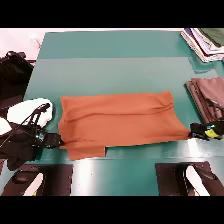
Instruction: Fold the shirts.
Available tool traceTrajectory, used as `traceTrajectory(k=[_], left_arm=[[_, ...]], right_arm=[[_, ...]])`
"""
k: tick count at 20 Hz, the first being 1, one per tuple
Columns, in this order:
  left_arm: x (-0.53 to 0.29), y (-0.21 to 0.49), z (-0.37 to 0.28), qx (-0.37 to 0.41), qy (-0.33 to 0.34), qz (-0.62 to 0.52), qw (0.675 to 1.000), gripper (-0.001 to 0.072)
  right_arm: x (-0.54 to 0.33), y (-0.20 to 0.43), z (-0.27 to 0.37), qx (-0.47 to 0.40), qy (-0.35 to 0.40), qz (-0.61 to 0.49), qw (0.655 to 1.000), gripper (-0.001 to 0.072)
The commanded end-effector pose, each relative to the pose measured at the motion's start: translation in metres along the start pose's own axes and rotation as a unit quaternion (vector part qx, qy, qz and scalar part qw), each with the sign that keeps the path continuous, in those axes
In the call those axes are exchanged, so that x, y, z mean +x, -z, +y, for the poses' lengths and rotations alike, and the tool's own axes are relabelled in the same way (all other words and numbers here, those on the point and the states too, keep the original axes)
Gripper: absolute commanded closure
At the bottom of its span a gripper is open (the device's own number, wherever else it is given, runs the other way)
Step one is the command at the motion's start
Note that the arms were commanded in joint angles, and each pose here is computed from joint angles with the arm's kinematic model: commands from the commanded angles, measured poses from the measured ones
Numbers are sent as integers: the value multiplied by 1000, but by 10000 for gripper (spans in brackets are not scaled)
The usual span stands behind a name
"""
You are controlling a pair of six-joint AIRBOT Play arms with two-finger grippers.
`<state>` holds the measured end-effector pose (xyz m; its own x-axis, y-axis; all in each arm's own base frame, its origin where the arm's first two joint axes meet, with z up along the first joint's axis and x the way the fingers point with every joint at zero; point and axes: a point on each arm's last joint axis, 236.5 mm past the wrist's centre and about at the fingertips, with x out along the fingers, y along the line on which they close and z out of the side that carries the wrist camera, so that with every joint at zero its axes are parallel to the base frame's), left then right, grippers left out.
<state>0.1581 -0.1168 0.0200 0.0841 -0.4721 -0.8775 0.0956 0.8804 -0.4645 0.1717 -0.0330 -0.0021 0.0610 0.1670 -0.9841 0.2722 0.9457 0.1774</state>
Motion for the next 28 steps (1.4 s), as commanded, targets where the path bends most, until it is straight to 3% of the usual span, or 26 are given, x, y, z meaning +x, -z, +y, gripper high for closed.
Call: traceTrajectory(k=[1, 3, 8, 17, 18, 19, 20, 22, 23, 25, 26, 28], left_arm=[[-13, -27, -7, 19, 0, -43, 999, 688], [-20, -62, -4, 31, -12, -76, 997, 688], [-11, -145, 9, 40, -27, -110, 993, 686], [23, -199, 35, 19, -39, -117, 992, 682], [21, -202, 35, 13, -39, -123, 992, 590], [20, -205, 35, 1, -38, -130, 991, 254], [19, -207, 34, -13, -36, -135, 990, 101], [12, -211, 29, -11, -34, -138, 990, 103], [9, -211, 25, -10, -28, -136, 990, 209], [9, -207, 14, -17, -4, -127, 992, 600], [10, -207, 8, -21, 8, -126, 992, 683], [14, -208, -7, -14, 23, -128, 991, 684]], right_arm=[[-27, -16, 0, -5, 12, -43, 999, 692], [-27, -36, 18, -7, -28, -40, 999, 692], [-9, -98, 49, -53, -35, -20, 998, 692], [1, -197, 96, -56, -89, -27, 994, 690], [-2, -205, 101, -57, -98, -33, 993, 651], [-6, -214, 100, -54, -101, -42, 992, 467], [-11, -221, 101, -54, -112, -50, 991, 391], [-23, -226, 97, -68, -142, -60, 986, 370], [-24, -224, 86, -65, -144, -56, 986, 317], [-16, -211, 59, -47, -147, -30, 988, 212], [-5, -203, 46, -26, -153, -16, 988, 147], [18, -186, 40, 0, -203, 7, 979, 102]])
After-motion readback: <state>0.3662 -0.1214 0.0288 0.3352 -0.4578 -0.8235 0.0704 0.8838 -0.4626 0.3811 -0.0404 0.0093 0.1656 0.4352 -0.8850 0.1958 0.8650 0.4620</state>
